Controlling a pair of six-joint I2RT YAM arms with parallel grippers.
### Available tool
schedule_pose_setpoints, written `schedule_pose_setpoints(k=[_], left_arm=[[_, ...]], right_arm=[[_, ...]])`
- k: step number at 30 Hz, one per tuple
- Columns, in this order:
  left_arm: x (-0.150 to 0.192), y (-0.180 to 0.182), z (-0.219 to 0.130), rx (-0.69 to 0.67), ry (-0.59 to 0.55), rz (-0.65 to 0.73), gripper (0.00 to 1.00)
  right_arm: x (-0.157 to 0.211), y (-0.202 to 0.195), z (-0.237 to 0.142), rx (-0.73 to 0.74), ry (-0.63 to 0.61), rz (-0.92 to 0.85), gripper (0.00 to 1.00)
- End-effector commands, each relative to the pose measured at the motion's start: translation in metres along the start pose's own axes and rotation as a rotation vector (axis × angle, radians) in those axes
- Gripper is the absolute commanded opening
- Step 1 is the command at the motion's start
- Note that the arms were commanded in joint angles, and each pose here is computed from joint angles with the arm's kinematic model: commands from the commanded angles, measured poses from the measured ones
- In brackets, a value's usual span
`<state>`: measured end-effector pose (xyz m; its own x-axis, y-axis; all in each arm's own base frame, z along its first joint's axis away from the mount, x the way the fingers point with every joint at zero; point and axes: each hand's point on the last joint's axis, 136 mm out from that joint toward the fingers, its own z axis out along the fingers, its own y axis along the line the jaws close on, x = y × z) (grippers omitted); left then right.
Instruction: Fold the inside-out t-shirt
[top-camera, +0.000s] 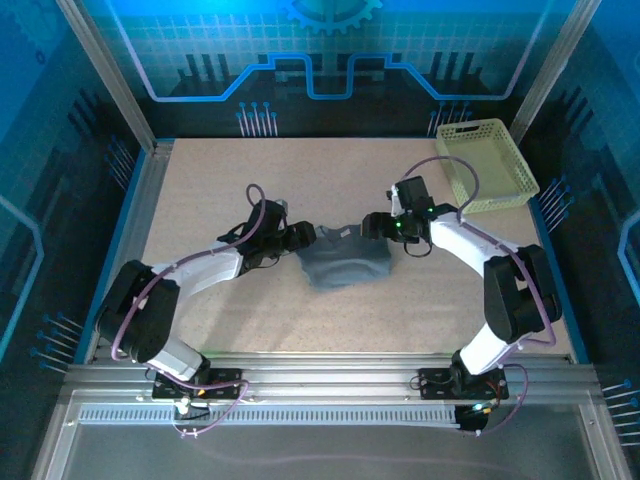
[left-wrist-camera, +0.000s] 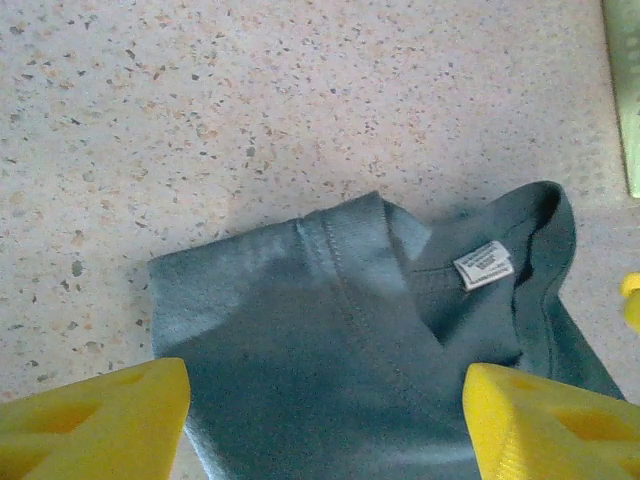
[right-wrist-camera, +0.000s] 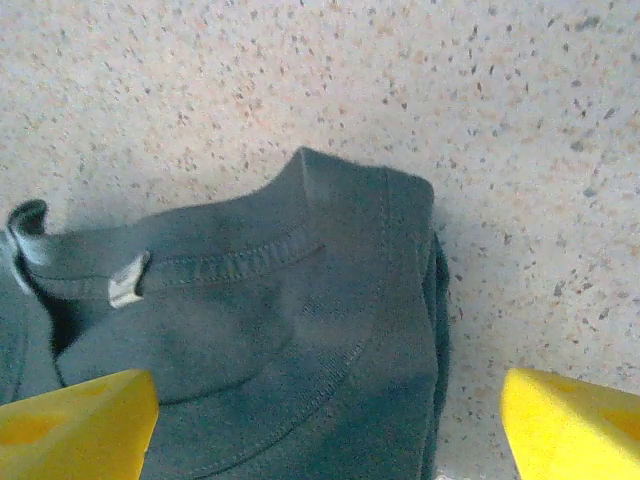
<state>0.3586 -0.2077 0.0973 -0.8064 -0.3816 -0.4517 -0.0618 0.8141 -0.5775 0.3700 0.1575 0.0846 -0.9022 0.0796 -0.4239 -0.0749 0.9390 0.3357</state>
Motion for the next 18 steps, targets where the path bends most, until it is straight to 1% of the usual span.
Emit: schedule_pose_setpoints(k=[1,5,7,10,11,13,16,17,18], left_arm=[[0.036,0.015,0.013,-0.037,0.096,-0.005,0.71],[0.063,0.012,0.028,-0.039,0.146,-0.009,0.70],[0.073,0.015,0.032,-0.052,0.158,-0.011,0.67],[0.081,0.034,0.036,-0.119,0.168,-0.016,0.64],[0.081,0.039,0.036,-0.137,0.164,-0.009,0.64],[0.075,0.047,0.034,-0.163,0.152,-0.004,0.65],[0.055,0.056,0.026,-0.201,0.129,-0.003,0.67],[0.048,0.057,0.019,-0.232,0.113,0.016,0.69],[0.037,0.055,0.007,-0.290,0.073,0.057,0.72]], right_arm=[[0.045,-0.006,0.023,0.030,0.153,0.046,0.90],[0.060,0.001,0.040,0.041,0.204,0.043,0.90],[0.067,0.006,0.046,0.043,0.218,0.038,0.89],[0.074,0.001,0.054,0.073,0.233,0.065,0.83],[0.075,0.001,0.056,0.071,0.232,0.068,0.80],[0.073,0.002,0.059,0.068,0.219,0.069,0.78],[0.069,0.005,0.057,0.059,0.203,0.057,0.80],[0.066,0.005,0.053,0.065,0.190,0.055,0.81],[0.062,0.005,0.046,0.075,0.170,0.049,0.83]])
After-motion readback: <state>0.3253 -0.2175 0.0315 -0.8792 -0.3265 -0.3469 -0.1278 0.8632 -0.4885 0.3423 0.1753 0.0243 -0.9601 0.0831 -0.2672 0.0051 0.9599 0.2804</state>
